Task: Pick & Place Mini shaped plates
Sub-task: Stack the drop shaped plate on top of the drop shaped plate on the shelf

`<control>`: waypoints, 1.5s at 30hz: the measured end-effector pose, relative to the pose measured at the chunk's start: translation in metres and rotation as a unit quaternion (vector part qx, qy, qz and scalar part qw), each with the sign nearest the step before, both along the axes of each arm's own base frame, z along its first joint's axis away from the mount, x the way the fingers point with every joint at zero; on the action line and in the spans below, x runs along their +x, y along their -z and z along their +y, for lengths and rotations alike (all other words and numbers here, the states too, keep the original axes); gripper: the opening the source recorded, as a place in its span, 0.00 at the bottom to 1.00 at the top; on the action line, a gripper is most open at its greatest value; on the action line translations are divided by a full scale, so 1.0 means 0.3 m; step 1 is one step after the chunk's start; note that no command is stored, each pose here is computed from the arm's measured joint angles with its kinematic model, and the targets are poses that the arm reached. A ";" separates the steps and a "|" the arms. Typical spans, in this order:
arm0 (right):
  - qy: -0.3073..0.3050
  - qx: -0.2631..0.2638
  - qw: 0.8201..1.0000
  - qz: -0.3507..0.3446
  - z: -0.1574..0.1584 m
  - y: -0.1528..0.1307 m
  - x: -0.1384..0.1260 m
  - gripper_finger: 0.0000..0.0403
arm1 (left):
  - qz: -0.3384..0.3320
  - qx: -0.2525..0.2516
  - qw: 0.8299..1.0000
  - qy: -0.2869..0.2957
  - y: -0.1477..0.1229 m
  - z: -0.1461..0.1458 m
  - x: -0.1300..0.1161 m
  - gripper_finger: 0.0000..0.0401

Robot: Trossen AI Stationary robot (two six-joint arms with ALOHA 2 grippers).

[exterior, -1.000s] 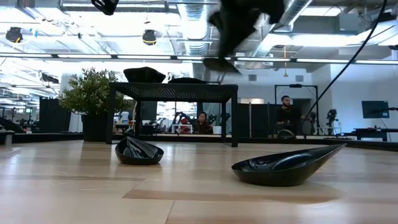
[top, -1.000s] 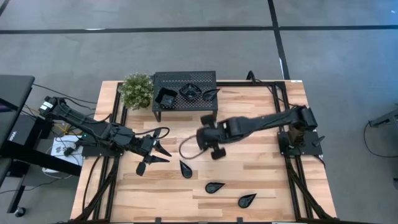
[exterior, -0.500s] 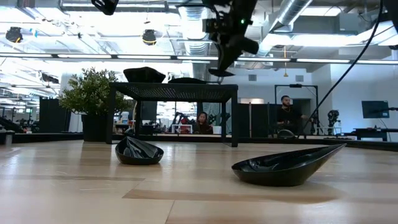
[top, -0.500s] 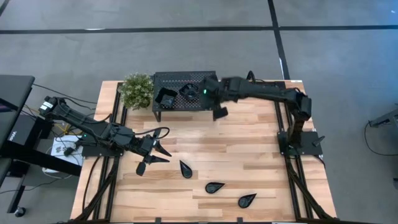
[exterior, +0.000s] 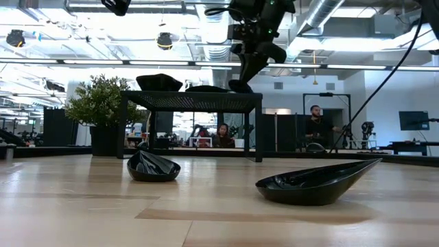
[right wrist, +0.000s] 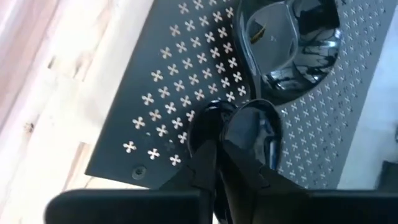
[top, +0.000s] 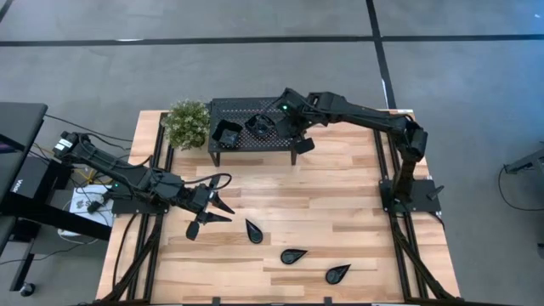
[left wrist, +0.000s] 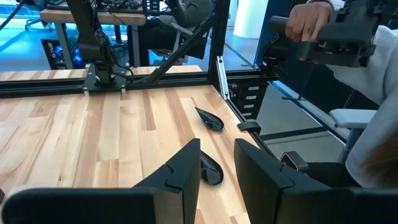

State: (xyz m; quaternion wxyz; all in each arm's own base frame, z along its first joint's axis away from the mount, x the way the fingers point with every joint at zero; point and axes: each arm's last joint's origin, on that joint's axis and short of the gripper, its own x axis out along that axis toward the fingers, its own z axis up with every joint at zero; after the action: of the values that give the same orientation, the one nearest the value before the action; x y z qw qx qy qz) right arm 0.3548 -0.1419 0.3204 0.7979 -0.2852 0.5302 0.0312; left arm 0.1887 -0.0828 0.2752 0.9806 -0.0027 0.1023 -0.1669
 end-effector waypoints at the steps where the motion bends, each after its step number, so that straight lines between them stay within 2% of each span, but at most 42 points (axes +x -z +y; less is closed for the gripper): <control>1: 0.004 0.000 1.000 0.000 0.000 0.000 0.000 0.06 | 0.000 0.000 1.000 0.000 0.000 0.000 0.000 0.25; 9: 0.037 0.023 0.999 -0.013 0.030 0.000 0.011 0.16 | 0.000 0.000 1.000 0.000 0.000 0.000 0.000 0.25; 14: 0.093 0.073 0.992 -0.035 0.121 0.001 0.039 0.17 | 0.000 0.000 1.000 0.000 0.000 0.000 0.000 0.25; 18: 0.097 0.107 0.989 -0.020 0.261 0.009 0.057 0.17 | 0.000 0.000 1.000 0.000 0.000 0.000 0.000 0.25; 24: 0.098 0.158 0.983 0.000 0.529 0.067 0.065 0.17 | 0.000 0.000 1.000 0.000 0.000 0.000 0.000 0.25; 29: 0.102 0.190 0.976 0.019 0.738 0.129 0.033 0.17 | 0.001 0.001 1.000 0.000 0.001 0.000 0.000 0.25; 35: 0.106 0.251 0.962 -0.008 0.959 0.205 -0.011 0.18 | 0.003 0.001 1.000 0.000 0.002 0.000 0.000 0.25; 41: 0.104 0.326 0.937 -0.064 1.109 0.281 -0.048 0.25 | 0.005 -0.001 1.000 -0.001 0.003 0.000 -0.001 0.25; 45: 0.089 0.323 0.939 -0.082 1.148 0.339 -0.079 0.33 | 0.005 -0.001 1.000 -0.001 0.003 0.000 -0.001 0.25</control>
State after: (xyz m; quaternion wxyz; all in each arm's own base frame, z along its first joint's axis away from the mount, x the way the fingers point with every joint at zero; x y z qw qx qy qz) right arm 0.3312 0.2026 0.2186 0.8874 0.0344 0.4472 0.1064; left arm 0.1886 -0.0827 0.2744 0.9802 -0.0049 0.1072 -0.1663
